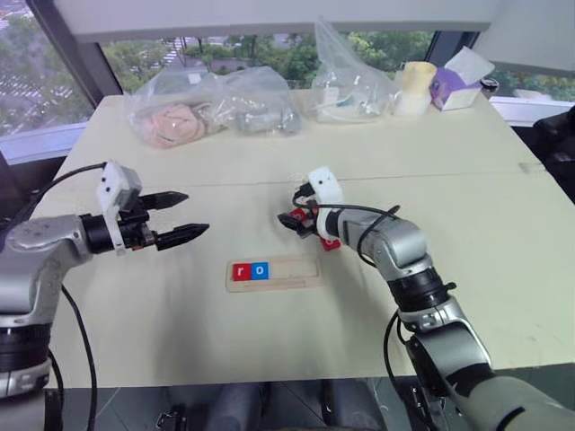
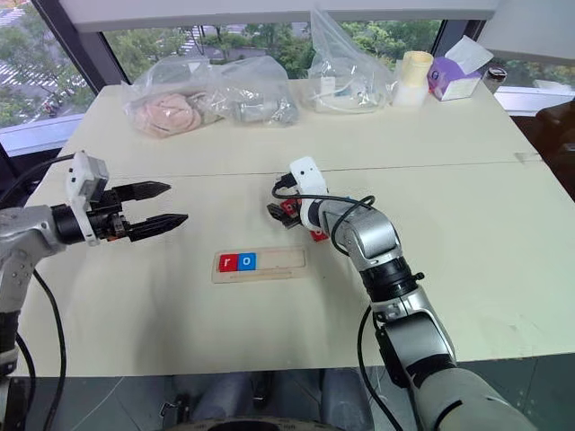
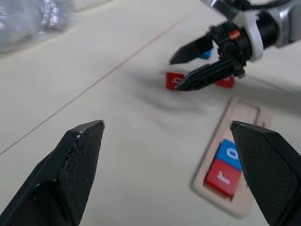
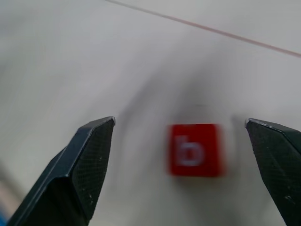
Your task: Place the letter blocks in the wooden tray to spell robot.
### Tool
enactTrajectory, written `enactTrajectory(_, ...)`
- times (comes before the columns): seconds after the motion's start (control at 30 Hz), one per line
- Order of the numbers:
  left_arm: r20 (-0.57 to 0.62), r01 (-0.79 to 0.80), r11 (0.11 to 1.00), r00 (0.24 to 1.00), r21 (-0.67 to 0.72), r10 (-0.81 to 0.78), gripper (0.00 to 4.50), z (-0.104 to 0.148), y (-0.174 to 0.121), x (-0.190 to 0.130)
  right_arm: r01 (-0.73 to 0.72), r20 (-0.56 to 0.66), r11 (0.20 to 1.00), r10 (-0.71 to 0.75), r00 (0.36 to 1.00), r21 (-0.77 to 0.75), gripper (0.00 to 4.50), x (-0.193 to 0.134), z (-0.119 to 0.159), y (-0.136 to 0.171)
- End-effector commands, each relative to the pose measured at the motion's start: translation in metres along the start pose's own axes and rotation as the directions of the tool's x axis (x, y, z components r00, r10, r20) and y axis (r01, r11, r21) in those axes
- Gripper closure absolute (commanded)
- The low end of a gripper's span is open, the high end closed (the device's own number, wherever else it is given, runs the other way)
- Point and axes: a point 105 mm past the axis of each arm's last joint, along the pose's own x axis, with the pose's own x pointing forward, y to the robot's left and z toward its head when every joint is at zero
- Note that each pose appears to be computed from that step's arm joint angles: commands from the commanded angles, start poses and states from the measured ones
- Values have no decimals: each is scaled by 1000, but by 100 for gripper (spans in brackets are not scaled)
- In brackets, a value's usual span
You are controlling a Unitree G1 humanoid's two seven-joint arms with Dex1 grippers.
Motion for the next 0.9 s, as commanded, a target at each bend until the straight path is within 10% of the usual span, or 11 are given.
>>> enactTrajectory(0.03,70,-63,998,996,15,62,3,18,-5,-7,12,69,1000,-11,998,-20,0,0,21,0)
enactTrajectory(0.37,77,-118,993,990,-4,118,3,12,-13,-2,-34,-27,999,34,999,-34,0,17,-14,17)
enactTrajectory(0.47,75,-115,993,991,-1,115,0,12,-14,-1,-7,-28,999,6,1000,-40,74,19,-16,12)
enactTrajectory(0.63,75,-102,995,992,1,102,0,11,-16,3,17,-16,999,-17,1000,-37,322,19,-13,6)
enactTrajectory(0.9,10,174,984,985,47,-174,0,6,-62,40,184,279,982,-189,941,47,332,-34,35,-22)
